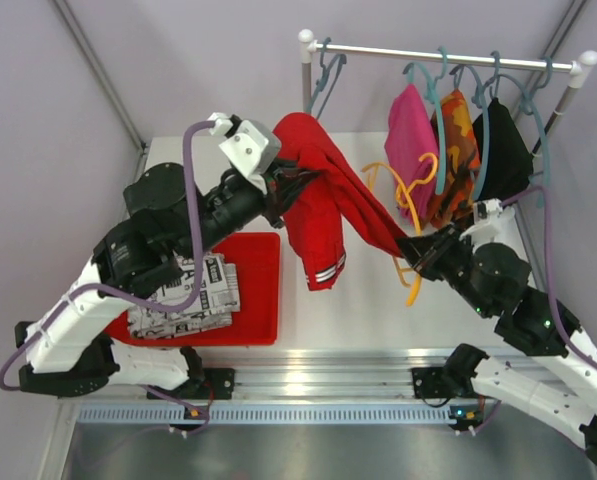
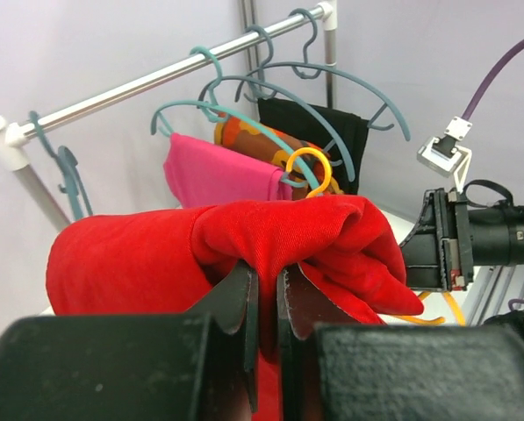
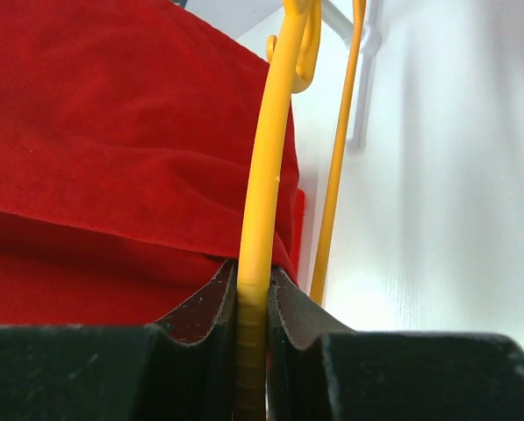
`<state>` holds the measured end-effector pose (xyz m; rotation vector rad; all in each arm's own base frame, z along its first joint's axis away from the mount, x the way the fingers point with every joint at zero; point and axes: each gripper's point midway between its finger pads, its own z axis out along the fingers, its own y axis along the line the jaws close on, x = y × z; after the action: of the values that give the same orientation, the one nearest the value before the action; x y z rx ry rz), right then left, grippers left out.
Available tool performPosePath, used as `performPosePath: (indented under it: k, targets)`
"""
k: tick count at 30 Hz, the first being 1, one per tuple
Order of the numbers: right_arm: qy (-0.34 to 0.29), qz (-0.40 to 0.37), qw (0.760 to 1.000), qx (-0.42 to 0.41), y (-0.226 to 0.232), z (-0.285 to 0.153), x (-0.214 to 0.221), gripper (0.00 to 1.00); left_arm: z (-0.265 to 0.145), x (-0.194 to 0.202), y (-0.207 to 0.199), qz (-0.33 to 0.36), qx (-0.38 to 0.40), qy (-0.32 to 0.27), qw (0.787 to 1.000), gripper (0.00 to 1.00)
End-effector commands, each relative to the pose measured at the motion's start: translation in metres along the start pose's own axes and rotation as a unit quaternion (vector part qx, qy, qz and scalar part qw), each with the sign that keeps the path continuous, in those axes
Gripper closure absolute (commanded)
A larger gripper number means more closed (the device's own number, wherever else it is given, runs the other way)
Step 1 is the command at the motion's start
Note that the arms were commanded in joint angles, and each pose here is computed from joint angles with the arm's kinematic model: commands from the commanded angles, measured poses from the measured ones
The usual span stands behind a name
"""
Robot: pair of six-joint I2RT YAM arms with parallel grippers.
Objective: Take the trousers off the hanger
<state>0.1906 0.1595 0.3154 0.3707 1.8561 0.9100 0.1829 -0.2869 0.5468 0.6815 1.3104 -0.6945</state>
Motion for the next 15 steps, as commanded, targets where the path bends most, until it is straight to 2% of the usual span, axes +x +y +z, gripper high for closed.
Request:
performPosePath:
  k: [1,2,6,7,9,15]
  targets:
    - [0.030,-0.045,0.998,0.043,-0.023,-0.006,0.011,1.00,-0.104,-0.164,0.061,-0.046,-0.090,-0.269,0.958,1.00]
    - [0.036,-0.036,0.999,0.013,-0.011,-0.010,0.011,1.00,-0.103,-0.162,0.063,-0.044,-0.096,-0.267,0.958,1.00]
    - [-0.013,-0.003,0.993,-0.117,0.045,-0.021,-0.016,1.00,-0.090,-0.137,0.064,-0.043,-0.112,-0.234,0.965,1.00]
    - [-0.019,-0.007,0.992,-0.127,0.050,-0.024,-0.020,1.00,-0.084,-0.126,0.065,-0.041,-0.119,-0.220,0.967,1.00]
    - [-0.031,-0.016,0.991,-0.128,0.057,-0.027,-0.031,1.00,-0.080,-0.116,0.070,-0.045,-0.138,-0.207,0.968,1.00]
    - [-0.023,-0.045,0.999,-0.018,0.020,-0.020,-0.032,1.00,-0.098,-0.114,0.080,-0.055,-0.157,-0.196,0.966,1.00]
